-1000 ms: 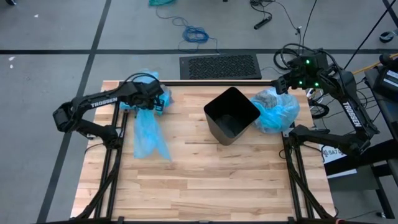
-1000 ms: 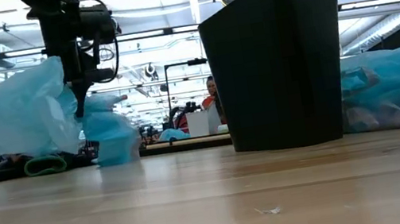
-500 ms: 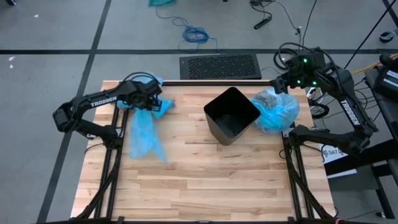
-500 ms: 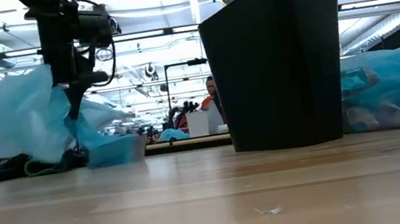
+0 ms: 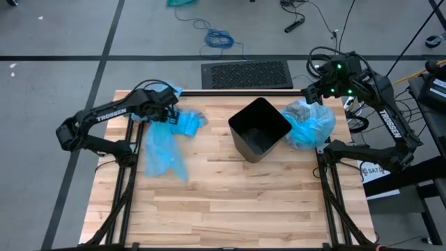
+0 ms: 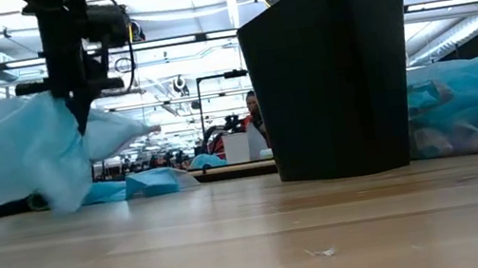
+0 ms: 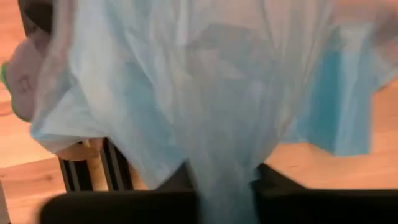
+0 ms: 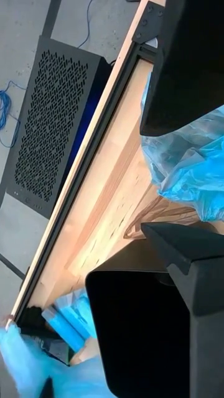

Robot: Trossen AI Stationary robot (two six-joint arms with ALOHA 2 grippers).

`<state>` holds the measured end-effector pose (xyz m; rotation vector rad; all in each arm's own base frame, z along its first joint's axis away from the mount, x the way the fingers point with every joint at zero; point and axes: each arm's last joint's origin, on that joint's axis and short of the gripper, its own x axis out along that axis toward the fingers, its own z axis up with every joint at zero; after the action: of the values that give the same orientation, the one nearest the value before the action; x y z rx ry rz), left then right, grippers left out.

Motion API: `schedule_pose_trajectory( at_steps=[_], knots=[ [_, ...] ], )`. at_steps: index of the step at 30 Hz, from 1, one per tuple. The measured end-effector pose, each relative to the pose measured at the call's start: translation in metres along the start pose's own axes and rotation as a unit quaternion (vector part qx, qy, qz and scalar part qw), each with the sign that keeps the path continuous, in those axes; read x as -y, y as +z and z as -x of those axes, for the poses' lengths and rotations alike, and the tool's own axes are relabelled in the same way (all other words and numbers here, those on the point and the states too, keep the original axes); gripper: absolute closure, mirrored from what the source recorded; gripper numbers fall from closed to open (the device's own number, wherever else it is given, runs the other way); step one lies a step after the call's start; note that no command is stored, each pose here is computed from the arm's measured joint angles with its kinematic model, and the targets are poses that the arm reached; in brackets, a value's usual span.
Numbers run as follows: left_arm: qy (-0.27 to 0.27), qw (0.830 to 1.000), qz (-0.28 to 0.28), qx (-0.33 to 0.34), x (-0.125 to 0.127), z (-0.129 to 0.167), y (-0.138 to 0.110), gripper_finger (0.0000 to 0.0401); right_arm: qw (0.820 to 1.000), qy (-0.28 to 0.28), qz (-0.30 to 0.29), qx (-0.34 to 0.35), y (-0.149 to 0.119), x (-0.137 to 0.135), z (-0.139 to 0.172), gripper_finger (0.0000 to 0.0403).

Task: Place trash/remove bag and relplace
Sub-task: Put the blue trash bag into the trash bin

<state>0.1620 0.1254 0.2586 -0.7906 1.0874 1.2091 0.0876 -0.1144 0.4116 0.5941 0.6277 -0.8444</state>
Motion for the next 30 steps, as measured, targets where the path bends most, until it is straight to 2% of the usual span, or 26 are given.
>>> schedule_pose_trajectory(
  at_steps=[2, 6, 9, 11, 13, 15, 18, 21, 23, 24, 26, 30],
  knots=[
    [-0.015, 1.000, 0.006, 0.025, -0.003, 0.013, 0.003, 0.0386, 1.000, 0.000, 0.000, 0.000, 0.000, 0.000, 0.000, 0.0172],
    [-0.060, 0.993, 0.031, 0.099, -0.010, 0.048, 0.011, 0.0396, 1.000, 0.000, 0.000, 0.000, 0.000, 0.000, 0.000, 0.0172],
    [-0.114, 0.974, 0.039, 0.192, -0.016, 0.084, 0.019, 0.0397, 1.000, 0.000, 0.000, 0.000, 0.000, 0.000, 0.000, 0.0172],
    [-0.159, 0.951, 0.036, 0.263, -0.020, 0.111, 0.026, 0.0398, 1.000, 0.001, 0.000, 0.002, 0.000, 0.000, 0.000, 0.0172],
    [-0.206, 0.919, 0.018, 0.335, -0.023, 0.140, 0.032, 0.0398, 1.000, 0.001, 0.001, 0.005, 0.001, 0.000, 0.000, 0.0172],
    [-0.256, 0.874, -0.015, 0.412, -0.024, 0.169, 0.036, 0.0399, 1.000, 0.001, 0.001, 0.007, 0.002, 0.000, 0.000, 0.0172],
    [-0.315, 0.789, -0.077, 0.521, -0.022, 0.207, 0.040, 0.0399, 1.000, 0.002, 0.001, 0.011, 0.002, 0.000, 0.000, 0.0172],
    [-0.361, 0.699, -0.115, 0.607, -0.015, 0.232, 0.046, 0.0400, 1.000, 0.003, 0.000, 0.015, 0.003, -0.001, 0.000, 0.0172],
    [-0.391, 0.656, -0.127, 0.633, -0.005, 0.241, 0.051, 0.0400, 1.000, 0.004, -0.007, 0.018, 0.004, -0.001, 0.000, 0.0172],
    [-0.406, 0.640, -0.132, 0.639, 0.001, 0.243, 0.054, 0.0400, 1.000, 0.004, -0.011, 0.018, 0.004, -0.001, 0.000, 0.0172],
    [-0.426, 0.620, -0.143, 0.643, 0.016, 0.243, 0.062, 0.0400, 1.000, 0.004, -0.012, 0.018, 0.004, -0.001, 0.000, 0.0172],
    [-0.481, 0.597, -0.182, 0.615, 0.057, 0.237, 0.079, 0.0400, 1.000, 0.004, -0.012, 0.018, 0.004, -0.001, 0.000, 0.0172]
  ],
)
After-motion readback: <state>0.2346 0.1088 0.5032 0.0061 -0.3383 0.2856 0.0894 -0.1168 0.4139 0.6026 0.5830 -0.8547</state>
